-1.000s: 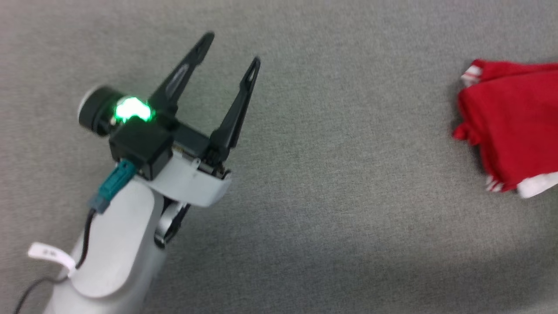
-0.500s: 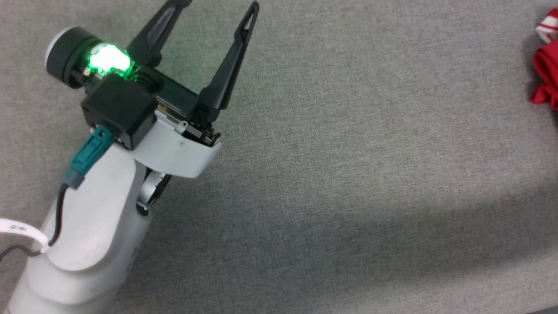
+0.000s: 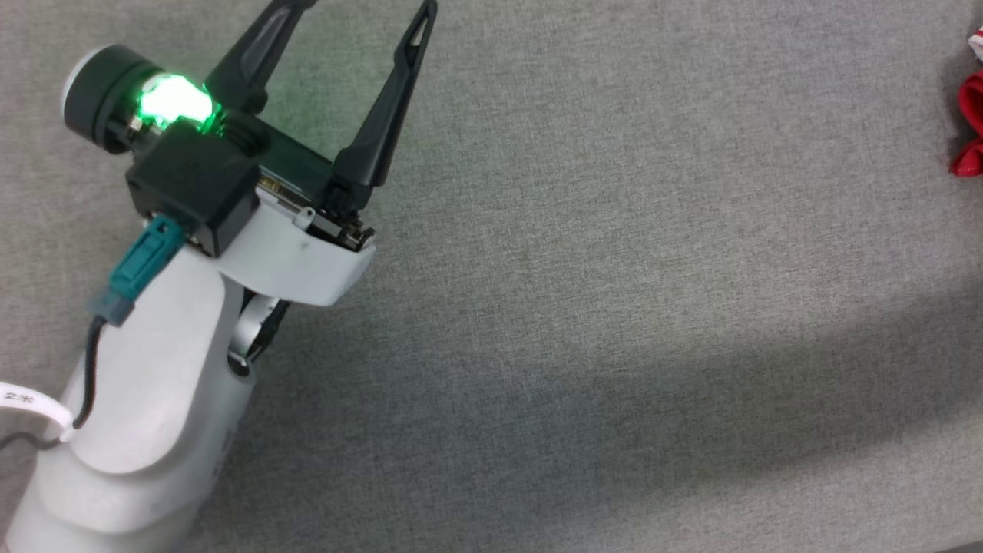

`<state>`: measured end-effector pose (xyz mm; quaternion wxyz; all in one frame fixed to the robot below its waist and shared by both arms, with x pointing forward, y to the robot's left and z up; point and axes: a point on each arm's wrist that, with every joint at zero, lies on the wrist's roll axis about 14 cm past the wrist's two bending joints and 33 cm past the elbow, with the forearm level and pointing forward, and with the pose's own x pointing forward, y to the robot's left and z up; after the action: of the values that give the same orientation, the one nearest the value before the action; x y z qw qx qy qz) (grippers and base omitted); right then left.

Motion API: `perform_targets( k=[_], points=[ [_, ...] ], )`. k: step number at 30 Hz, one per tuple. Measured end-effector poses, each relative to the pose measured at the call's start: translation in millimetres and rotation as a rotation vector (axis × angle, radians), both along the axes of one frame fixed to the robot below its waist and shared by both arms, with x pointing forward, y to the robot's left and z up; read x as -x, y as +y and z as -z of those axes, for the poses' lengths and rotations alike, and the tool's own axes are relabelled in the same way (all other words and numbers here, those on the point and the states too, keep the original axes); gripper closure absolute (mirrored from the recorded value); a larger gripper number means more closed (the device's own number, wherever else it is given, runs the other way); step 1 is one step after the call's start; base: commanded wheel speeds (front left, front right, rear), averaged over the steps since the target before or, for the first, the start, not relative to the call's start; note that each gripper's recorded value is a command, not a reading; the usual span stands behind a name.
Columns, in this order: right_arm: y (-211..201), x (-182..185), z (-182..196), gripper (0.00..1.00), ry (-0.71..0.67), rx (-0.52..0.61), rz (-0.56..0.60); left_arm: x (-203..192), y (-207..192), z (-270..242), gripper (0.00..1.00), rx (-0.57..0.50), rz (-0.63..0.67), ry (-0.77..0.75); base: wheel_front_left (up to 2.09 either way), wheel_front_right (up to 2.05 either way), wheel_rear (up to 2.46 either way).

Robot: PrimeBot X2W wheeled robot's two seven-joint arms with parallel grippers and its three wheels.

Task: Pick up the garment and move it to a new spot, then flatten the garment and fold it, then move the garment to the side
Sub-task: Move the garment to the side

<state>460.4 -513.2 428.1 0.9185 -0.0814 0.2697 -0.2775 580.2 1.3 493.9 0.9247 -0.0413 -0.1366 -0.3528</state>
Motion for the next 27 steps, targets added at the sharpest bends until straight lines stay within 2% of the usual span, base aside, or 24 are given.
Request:
perform_targets(
  k=[1, 2, 12, 16, 27],
  points=[
    [0, 0, -1, 0.05, -0.003, 0.003, -0.002, 0, 1, 0, 0.0, 0.0, -0.003, 0.002, 0.0, 0.0, 0.0],
    [0, 1, -2, 0.0, -0.002, 0.006, -0.003, 1, 1, -2, 0.0, 0.002, -0.006, 0.004, 0.0, 0.0, 0.0],
    [21, -2, -11, 0.0, -0.004, 0.024, -0.1, 20, 21, -6, 0.0, 0.036, -0.086, 0.079, 0.0, 0.0, 0.0],
    [60, -7, 1, 0.0, -0.034, -0.027, -0.198, 37, 39, 2, 0.0, 0.041, -0.149, 0.144, 0.0, 0.0, 0.0],
    [165, -21, -4, 0.0, -0.207, -0.15, -0.454, 102, 109, 27, 0.0, 0.04, -0.377, 0.313, 0.0, 0.0, 0.0]
  ],
)
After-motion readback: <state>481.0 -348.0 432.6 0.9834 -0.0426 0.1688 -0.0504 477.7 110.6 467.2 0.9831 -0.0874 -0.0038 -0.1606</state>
